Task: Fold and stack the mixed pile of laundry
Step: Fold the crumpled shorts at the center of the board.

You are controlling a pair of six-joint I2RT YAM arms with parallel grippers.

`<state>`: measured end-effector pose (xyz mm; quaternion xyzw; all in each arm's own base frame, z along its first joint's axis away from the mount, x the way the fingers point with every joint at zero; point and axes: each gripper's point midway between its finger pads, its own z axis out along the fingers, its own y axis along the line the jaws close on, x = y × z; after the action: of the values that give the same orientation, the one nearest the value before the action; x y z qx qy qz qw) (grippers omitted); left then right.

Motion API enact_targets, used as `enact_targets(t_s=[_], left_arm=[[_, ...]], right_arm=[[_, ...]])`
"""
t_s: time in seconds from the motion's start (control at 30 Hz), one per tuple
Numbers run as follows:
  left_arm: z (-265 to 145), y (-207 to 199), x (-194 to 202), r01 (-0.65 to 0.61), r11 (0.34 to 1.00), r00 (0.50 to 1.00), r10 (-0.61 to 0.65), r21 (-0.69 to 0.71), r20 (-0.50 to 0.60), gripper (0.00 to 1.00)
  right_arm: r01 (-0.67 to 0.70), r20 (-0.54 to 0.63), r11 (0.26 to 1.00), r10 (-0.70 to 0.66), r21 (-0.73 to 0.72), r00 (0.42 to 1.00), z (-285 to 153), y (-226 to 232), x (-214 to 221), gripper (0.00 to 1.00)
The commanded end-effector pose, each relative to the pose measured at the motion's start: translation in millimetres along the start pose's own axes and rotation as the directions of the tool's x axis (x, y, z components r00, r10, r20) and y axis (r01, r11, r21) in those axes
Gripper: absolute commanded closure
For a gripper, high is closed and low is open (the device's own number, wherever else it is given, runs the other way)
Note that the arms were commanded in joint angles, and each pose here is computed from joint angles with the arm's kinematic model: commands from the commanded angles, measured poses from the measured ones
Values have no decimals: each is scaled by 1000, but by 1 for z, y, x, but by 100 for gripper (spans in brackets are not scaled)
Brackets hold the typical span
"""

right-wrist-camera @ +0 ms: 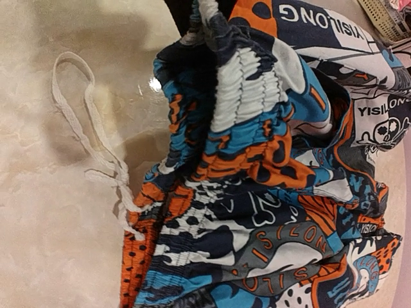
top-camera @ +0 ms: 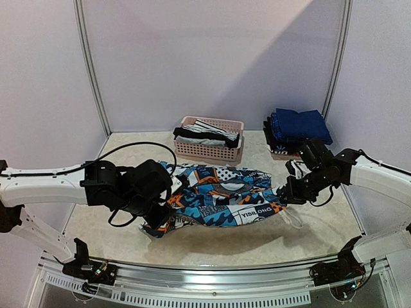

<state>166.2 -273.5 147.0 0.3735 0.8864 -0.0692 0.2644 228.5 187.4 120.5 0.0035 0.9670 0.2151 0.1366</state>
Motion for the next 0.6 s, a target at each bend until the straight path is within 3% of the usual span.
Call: enact_targets(t_s=[0.0, 0.13, 0.2, 0.33, 0.57], left_arm=[[16, -16, 42, -30, 998, 984, 40, 59, -176, 94], [35, -33, 70, -56, 996, 962, 73, 73, -263, 82], [44, -40, 83, -69, 995, 951, 86, 66, -298, 59], [48, -52, 104, -118, 991, 926, 132, 62, -354, 32], [22, -86, 117, -117, 978, 941, 164, 171, -295, 15]], right_arm=[[-29, 49, 991, 23, 127, 999, -17, -33, 0, 100], [-74, 93, 982, 58, 176, 994, -22, -55, 6, 100], [-90, 113, 977, 69, 193, 991, -21, -62, 9, 100], [-114, 148, 978, 88, 177, 985, -27, -62, 8, 100], [-115, 170, 983, 90, 140, 981, -27, -60, 10, 100]])
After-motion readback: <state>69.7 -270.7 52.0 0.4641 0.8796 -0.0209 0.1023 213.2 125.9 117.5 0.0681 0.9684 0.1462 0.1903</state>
